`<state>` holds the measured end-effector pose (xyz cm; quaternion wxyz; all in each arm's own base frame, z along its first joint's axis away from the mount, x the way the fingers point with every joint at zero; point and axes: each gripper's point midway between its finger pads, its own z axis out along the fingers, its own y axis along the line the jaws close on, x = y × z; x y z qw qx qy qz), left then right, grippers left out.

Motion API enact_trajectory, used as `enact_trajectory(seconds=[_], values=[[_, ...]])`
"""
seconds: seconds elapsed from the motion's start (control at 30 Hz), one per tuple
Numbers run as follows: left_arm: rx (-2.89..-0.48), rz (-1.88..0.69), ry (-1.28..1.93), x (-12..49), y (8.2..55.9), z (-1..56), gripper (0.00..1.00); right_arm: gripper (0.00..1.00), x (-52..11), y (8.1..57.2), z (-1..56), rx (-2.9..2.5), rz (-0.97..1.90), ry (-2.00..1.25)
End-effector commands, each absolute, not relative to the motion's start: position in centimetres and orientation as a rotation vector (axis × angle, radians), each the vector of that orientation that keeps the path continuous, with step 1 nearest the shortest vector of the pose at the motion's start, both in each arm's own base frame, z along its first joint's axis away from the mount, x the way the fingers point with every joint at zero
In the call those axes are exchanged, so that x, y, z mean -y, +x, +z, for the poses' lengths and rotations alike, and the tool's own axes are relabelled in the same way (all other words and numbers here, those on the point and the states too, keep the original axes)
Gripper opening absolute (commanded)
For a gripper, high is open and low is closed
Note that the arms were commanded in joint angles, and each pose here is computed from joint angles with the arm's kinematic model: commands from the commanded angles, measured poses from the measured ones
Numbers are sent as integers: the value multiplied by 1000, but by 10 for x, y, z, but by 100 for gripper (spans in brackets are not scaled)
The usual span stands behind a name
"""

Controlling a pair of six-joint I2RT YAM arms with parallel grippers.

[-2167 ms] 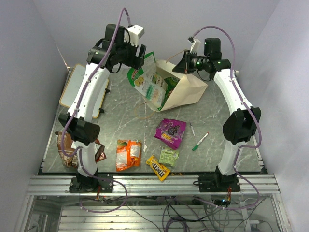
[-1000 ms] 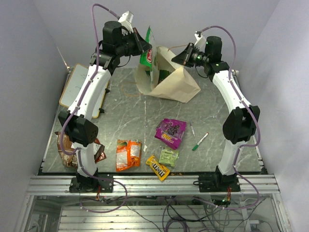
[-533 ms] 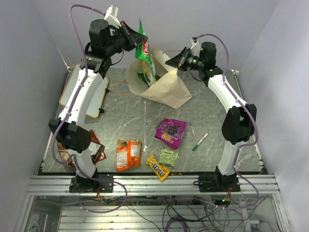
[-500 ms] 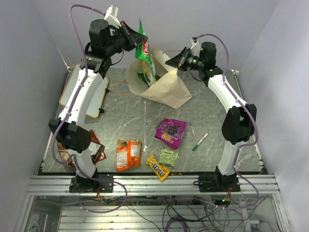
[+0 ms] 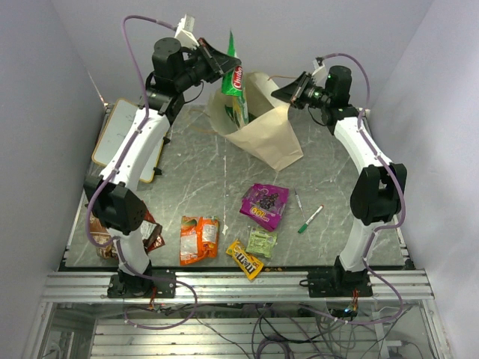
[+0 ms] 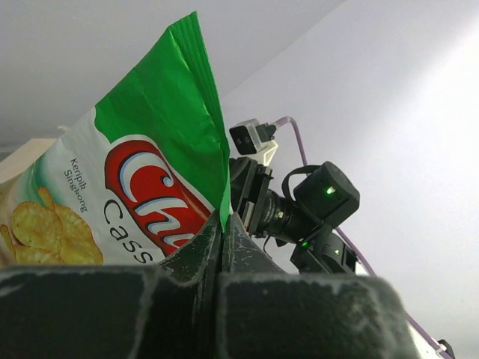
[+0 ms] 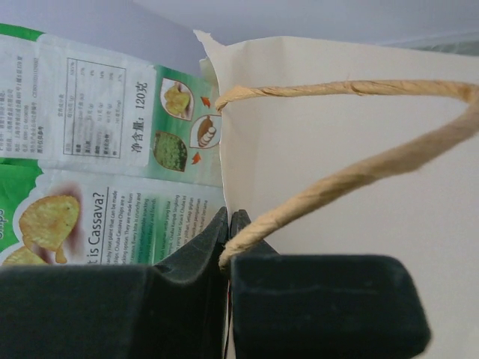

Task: Place the snacks into the paper bag
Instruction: Adjust the snack in the paper bag.

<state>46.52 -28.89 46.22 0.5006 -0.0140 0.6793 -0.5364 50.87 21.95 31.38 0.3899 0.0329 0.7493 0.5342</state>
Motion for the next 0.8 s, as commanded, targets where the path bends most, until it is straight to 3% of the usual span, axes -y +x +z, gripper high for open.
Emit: enact_trajectory(seconds=[0.0,0.27,0.77], values=[[-1512,-1365,43,312,464,491,7,0,-201,513,344,-1838,1240,-5],[-1481,-1407,103,331,464,496,7,0,-202,513,356,-1808,1278,1],[-1382,-1196,207,266,401,555,7,0,-301,462,374,-1801,1611,-88]])
